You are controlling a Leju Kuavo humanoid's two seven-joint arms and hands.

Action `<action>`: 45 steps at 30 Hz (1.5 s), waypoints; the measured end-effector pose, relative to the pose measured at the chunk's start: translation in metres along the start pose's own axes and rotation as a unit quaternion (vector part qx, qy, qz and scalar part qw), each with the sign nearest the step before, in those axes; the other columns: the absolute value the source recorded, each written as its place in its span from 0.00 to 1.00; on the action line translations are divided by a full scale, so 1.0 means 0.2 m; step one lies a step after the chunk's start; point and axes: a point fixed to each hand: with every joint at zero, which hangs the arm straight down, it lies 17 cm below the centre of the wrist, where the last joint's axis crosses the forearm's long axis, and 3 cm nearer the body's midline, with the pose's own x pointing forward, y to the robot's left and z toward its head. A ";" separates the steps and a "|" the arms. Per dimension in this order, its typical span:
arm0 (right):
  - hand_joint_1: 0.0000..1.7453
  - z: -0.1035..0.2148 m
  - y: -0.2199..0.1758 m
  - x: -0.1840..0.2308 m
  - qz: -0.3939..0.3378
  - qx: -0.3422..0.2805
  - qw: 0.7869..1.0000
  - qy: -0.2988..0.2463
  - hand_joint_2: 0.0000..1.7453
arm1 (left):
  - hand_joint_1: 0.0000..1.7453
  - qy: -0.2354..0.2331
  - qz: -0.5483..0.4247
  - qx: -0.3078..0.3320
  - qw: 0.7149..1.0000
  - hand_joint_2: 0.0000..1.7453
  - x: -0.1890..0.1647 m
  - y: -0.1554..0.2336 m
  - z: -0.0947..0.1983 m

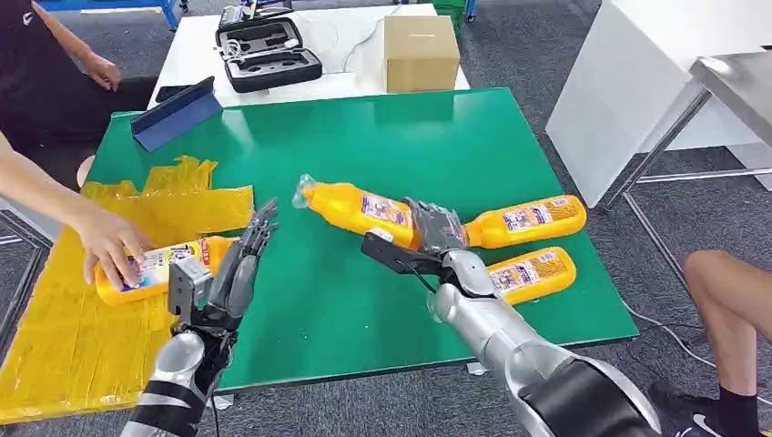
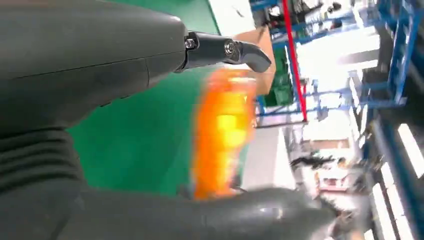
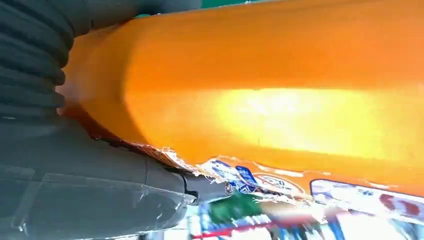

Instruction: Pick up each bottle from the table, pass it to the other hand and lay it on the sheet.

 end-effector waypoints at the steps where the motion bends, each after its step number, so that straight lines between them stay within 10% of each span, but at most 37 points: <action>1: 1.00 -0.01 -0.05 0.05 -0.016 -0.014 1.000 -0.009 1.00 | 0.00 0.000 0.009 0.008 1.000 1.00 0.00 0.02 0.02; 13: 0.96 0.11 -0.36 0.53 -0.126 -0.106 0.979 -0.123 1.00 | 0.00 -0.006 0.109 0.064 0.992 1.00 0.02 0.14 0.23; 45: 0.90 0.47 0.55 1.24 -0.086 0.171 0.957 -0.218 1.00 | 0.00 -0.031 0.247 0.072 0.966 1.00 0.09 0.11 0.27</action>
